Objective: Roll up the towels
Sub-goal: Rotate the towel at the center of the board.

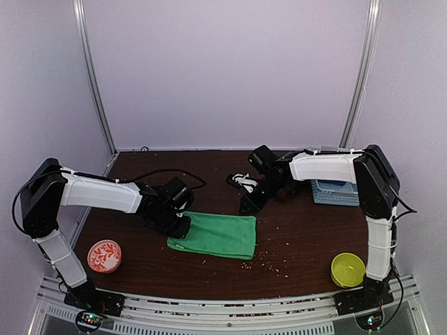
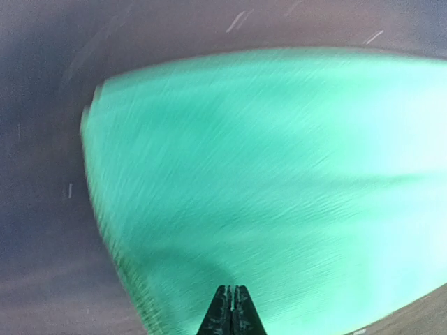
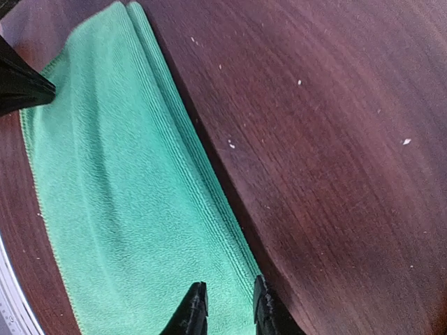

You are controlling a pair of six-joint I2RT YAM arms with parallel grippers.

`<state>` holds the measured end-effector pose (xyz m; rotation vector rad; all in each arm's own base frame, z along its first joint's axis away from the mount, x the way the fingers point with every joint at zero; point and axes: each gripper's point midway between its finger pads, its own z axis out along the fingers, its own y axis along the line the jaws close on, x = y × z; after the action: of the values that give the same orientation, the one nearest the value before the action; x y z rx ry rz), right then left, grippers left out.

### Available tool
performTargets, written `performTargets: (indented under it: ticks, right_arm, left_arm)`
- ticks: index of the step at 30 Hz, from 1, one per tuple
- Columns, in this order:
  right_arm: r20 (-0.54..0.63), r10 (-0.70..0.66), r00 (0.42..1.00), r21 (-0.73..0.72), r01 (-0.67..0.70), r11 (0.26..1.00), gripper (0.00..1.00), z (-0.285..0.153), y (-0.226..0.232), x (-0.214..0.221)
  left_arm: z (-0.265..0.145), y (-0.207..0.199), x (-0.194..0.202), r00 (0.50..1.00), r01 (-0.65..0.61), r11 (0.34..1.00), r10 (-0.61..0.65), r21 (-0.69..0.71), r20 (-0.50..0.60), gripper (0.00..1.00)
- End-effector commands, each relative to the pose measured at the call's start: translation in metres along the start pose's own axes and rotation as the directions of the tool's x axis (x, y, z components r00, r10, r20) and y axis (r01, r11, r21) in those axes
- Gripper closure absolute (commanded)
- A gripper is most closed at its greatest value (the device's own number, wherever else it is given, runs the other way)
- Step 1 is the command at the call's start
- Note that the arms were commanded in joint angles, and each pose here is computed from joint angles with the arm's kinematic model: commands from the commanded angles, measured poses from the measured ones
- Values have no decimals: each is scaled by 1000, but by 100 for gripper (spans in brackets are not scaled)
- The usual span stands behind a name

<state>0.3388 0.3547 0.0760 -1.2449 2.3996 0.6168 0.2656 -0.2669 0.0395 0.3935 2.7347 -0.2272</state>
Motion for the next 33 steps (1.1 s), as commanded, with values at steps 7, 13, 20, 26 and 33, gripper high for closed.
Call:
performTargets:
  ticks: [7,13,20,26,33]
  right_arm:
    - [-112,34,993,103,-23,994,79,30,-27,39]
    - [-182,58,982,96,-40,995,81,29,-25,77]
    - [-215,40,976,-47,-51,998,81,5,15,107]
    - [-189,-85,978,-304,24,952,77,-16,87,99]
    - [-124,-28,992,-160,8,987,73,-39,38,63]
  left_arm:
    - [11,39,48,992,71,992,-80,-102,-94,99]
    - [23,57,25,996,43,987,-55,-154,-74,99]
    - [48,64,-71,999,-46,984,48,-170,5,99]
    - [24,40,-139,986,-126,981,141,-151,92,78]
    - [-38,-2,-126,968,-152,988,149,2,204,70]
